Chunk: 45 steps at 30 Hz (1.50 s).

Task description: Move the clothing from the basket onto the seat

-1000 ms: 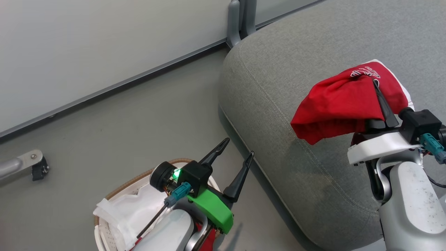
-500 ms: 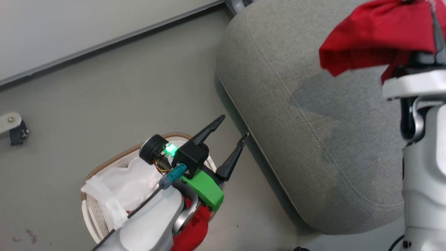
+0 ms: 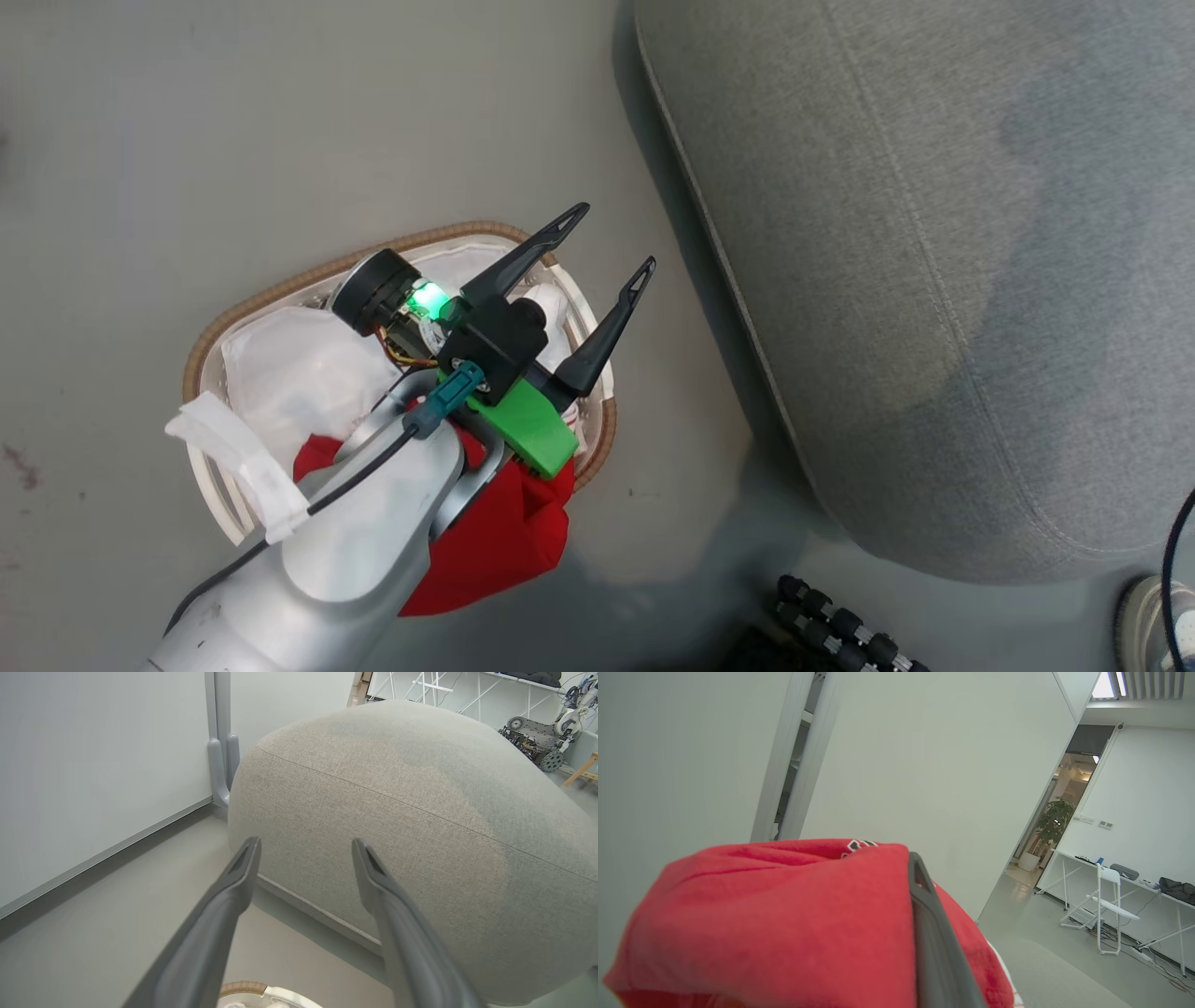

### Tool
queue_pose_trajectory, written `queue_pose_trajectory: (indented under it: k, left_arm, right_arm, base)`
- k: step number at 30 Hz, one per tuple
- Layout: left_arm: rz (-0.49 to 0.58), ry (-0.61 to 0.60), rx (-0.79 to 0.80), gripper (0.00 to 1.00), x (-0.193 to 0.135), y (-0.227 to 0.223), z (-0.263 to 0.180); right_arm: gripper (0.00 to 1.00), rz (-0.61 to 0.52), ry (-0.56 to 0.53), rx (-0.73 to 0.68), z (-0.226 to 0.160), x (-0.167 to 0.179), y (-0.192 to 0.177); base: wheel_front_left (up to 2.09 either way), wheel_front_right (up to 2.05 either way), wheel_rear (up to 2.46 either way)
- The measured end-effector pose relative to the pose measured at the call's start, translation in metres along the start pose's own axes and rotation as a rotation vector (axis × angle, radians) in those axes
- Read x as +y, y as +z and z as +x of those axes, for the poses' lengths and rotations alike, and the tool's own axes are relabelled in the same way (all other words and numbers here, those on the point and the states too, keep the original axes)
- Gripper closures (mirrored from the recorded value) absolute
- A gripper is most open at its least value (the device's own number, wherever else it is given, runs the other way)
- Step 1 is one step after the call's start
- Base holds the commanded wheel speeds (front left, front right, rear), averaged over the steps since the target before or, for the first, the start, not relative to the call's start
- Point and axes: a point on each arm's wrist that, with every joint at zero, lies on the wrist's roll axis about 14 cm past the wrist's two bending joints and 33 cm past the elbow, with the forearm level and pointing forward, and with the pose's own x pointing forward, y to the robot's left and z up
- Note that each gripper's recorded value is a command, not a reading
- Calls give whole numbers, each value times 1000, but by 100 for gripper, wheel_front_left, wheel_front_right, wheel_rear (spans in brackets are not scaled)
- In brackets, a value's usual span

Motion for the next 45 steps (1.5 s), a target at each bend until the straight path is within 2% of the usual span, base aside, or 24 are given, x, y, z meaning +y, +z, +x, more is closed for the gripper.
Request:
queue_pose_trajectory:
  k: [7, 10, 14, 20, 22, 25, 38, 45]
  left_arm:
    - [-63, 42, 41, 0, 23, -39, -9]
    - [-87, 65, 58, 0, 30, -53, -14]
    - [-108, 80, 81, 0, 34, -65, -21]
    - [-102, 87, 85, 0, 34, -61, -25]
    - [-97, 89, 80, 0, 34, -56, -25]
    - [-84, 93, 71, 0, 35, -48, -25]
    - [-83, 134, -3, 0, 10, 3, -28]
    - [-58, 219, -52, 0, 7, 37, -46]
  right_arm:
    - [100, -100, 10, 177, 5, 5, -81]
    - [100, -108, 27, 259, -6, 17, -117]
    - [100, -95, 67, 407, -43, 38, -172]
    - [100, -85, 80, 499, -76, 41, -195]
    - [74, -77, 77, 508, -84, 39, -195]
    - [0, -66, 76, 502, -92, 37, -190]
    - [0, -53, 98, 524, -148, 10, -164]
    - [0, -3, 161, 455, -150, 23, -131]
  base:
    - [0, 0, 0]
    - [0, 0, 0]
    - [0, 0, 0]
    - [0, 0, 0]
    - [0, 0, 0]
    - [0, 0, 0]
    - [0, 0, 0]
    - [0, 0, 0]
